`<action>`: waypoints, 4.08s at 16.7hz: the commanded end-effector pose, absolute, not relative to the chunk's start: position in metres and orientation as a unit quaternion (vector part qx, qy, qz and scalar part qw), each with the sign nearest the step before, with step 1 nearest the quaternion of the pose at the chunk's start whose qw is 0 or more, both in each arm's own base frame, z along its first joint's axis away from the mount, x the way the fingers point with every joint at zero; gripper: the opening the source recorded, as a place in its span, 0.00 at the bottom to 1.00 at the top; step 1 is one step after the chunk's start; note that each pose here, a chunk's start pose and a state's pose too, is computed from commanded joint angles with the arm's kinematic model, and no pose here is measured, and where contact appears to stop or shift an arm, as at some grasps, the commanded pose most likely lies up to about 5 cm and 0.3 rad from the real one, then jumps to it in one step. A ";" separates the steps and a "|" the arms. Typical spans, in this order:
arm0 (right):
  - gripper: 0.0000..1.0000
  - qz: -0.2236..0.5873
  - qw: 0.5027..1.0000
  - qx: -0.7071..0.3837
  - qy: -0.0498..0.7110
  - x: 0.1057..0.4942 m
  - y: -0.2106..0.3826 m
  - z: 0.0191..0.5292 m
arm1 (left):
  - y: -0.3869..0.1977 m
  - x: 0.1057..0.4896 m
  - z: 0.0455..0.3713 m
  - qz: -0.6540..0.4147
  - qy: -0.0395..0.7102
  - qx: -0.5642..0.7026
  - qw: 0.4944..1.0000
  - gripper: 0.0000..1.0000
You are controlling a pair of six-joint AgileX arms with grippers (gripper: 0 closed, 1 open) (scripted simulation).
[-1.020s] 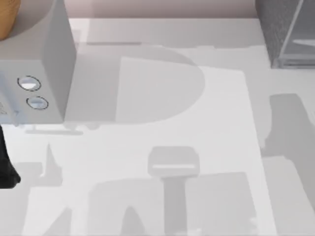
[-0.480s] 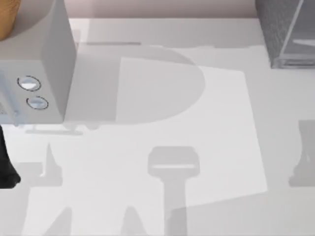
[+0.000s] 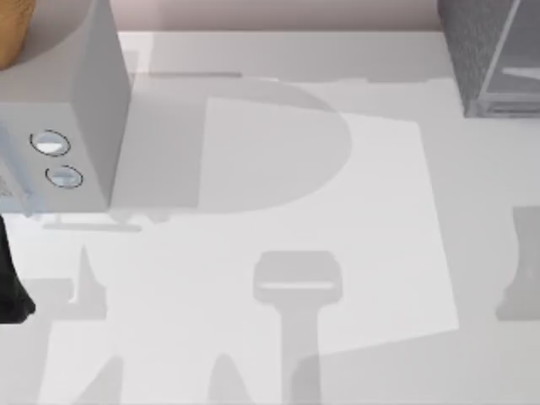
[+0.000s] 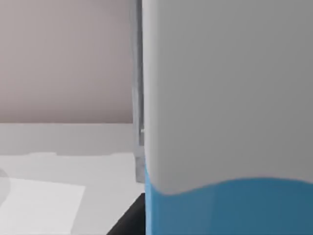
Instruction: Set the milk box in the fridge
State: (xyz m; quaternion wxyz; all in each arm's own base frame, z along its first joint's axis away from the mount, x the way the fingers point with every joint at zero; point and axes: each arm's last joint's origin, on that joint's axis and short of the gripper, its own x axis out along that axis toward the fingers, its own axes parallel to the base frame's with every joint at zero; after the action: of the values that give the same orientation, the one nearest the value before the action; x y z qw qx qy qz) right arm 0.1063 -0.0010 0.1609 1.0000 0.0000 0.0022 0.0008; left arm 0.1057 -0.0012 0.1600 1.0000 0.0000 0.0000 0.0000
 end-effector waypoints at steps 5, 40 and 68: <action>0.00 -0.001 1.000 -0.008 0.017 0.117 -0.003 0.179 | -0.001 0.106 0.160 0.000 0.000 0.000 1.000 1.00; 0.00 0.006 1.000 0.001 0.002 0.421 -0.102 0.111 | -0.001 0.106 0.160 0.000 0.000 0.000 1.000 1.00; 0.98 0.004 1.000 0.002 -0.001 0.525 -0.103 0.133 | -0.001 0.106 0.160 0.000 0.000 0.000 1.000 1.00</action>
State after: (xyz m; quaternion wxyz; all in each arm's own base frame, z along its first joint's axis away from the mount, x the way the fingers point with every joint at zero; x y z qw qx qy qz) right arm 0.5248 -0.1026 0.1326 1.0000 0.0018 -0.0012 0.0039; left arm 0.1057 -0.0012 0.1600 1.0000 0.0000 0.0000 0.0000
